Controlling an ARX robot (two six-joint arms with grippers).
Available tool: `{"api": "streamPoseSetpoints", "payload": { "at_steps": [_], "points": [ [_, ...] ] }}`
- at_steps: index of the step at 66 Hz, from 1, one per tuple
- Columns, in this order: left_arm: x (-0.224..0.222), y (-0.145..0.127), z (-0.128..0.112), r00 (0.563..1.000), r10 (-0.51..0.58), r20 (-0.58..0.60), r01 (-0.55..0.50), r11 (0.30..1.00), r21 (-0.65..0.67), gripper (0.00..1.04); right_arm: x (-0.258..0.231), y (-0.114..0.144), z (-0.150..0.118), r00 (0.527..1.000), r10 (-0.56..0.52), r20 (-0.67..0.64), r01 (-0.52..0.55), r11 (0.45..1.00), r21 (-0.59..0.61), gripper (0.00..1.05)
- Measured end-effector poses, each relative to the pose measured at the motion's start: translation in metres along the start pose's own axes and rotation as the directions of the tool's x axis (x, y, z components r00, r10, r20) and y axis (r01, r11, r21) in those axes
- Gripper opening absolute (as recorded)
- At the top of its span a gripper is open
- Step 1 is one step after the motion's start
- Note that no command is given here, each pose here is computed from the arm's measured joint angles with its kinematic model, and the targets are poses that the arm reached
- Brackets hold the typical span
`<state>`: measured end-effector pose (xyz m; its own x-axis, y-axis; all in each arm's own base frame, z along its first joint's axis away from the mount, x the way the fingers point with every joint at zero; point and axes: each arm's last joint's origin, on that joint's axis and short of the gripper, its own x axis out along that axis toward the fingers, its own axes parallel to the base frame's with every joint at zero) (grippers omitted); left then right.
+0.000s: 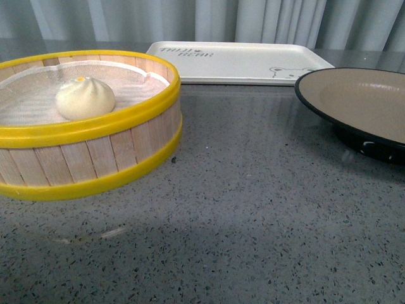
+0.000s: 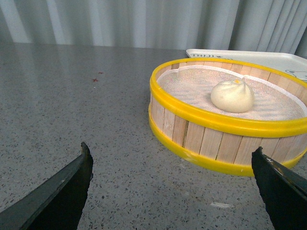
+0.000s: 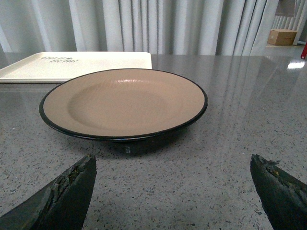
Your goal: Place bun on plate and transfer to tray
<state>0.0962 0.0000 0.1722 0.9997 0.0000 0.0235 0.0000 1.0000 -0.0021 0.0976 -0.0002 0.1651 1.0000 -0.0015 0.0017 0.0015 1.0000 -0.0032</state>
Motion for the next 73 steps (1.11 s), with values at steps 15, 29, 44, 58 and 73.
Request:
{"api": "streamPoseSetpoints", "payload": {
  "at_steps": [15, 29, 44, 58, 73],
  "points": [
    [0.0, 0.0, 0.0, 1.0, 0.0, 0.0, 0.0, 1.0, 0.0, 0.98, 0.0, 0.0, 0.0, 1.0, 0.0, 0.0, 0.0, 1.0, 0.0, 0.96],
    [0.0, 0.0, 0.0, 1.0, 0.0, 0.0, 0.0, 1.0, 0.0, 0.98, 0.0, 0.0, 0.0, 1.0, 0.0, 0.0, 0.0, 1.0, 0.0, 0.96],
    [0.0, 0.0, 0.0, 1.0, 0.0, 0.0, 0.0, 1.0, 0.0, 0.98, 0.0, 0.0, 0.0, 1.0, 0.0, 0.0, 0.0, 1.0, 0.0, 0.96],
    [0.0, 0.0, 0.0, 1.0, 0.0, 0.0, 0.0, 1.0, 0.0, 0.98, 0.0, 0.0, 0.0, 1.0, 0.0, 0.0, 0.0, 1.0, 0.0, 0.96],
    [0.0016, 0.0036, 0.0023, 0.938, 0.149, -0.314, -0.185, 0.979, -0.086, 0.98, 0.0, 0.0, 0.0, 1.0, 0.0, 0.0, 0.0, 1.0, 0.0, 0.96]
  ]
}}
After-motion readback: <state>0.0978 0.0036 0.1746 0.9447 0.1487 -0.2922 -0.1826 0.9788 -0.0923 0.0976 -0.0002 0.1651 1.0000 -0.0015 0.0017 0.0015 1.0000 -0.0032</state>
